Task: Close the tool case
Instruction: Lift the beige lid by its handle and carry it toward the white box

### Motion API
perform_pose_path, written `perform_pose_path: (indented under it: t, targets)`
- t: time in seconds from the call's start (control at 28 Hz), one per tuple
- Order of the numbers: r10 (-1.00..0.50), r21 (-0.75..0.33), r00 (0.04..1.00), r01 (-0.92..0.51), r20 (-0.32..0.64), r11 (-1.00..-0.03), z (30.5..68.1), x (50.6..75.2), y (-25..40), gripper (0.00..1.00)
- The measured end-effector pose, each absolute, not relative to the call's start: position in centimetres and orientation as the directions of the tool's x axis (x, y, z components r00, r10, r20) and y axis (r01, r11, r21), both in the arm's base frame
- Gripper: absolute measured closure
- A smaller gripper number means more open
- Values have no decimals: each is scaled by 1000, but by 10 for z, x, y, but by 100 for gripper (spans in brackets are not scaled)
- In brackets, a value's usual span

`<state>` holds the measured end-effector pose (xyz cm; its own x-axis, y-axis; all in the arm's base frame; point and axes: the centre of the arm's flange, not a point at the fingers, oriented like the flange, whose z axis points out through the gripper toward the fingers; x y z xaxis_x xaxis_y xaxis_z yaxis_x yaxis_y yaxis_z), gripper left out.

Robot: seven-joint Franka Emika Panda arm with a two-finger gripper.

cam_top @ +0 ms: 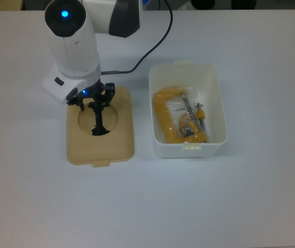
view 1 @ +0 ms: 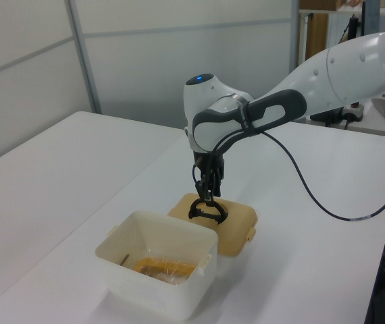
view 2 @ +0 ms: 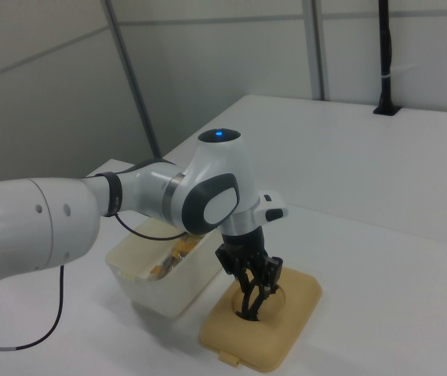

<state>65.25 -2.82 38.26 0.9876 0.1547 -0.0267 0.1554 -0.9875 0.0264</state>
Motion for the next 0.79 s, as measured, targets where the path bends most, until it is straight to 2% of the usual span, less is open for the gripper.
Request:
perform_pose_path:
  t: [0.04,0.11,0.25,0.29,0.64,0.79]
  targets:
    - [158,29,987,158,-27,-987,380,653,-28,54]
    - [164,34,986,164,-21,-986,375,656,-27,68]
    - [168,37,986,168,-12,-985,369,658,-26,80]
    - [168,37,986,169,-11,-985,368,659,-26,87]
    - [166,39,986,167,-5,-985,371,660,-27,89]
    - [160,45,987,160,5,-986,387,658,-31,89]
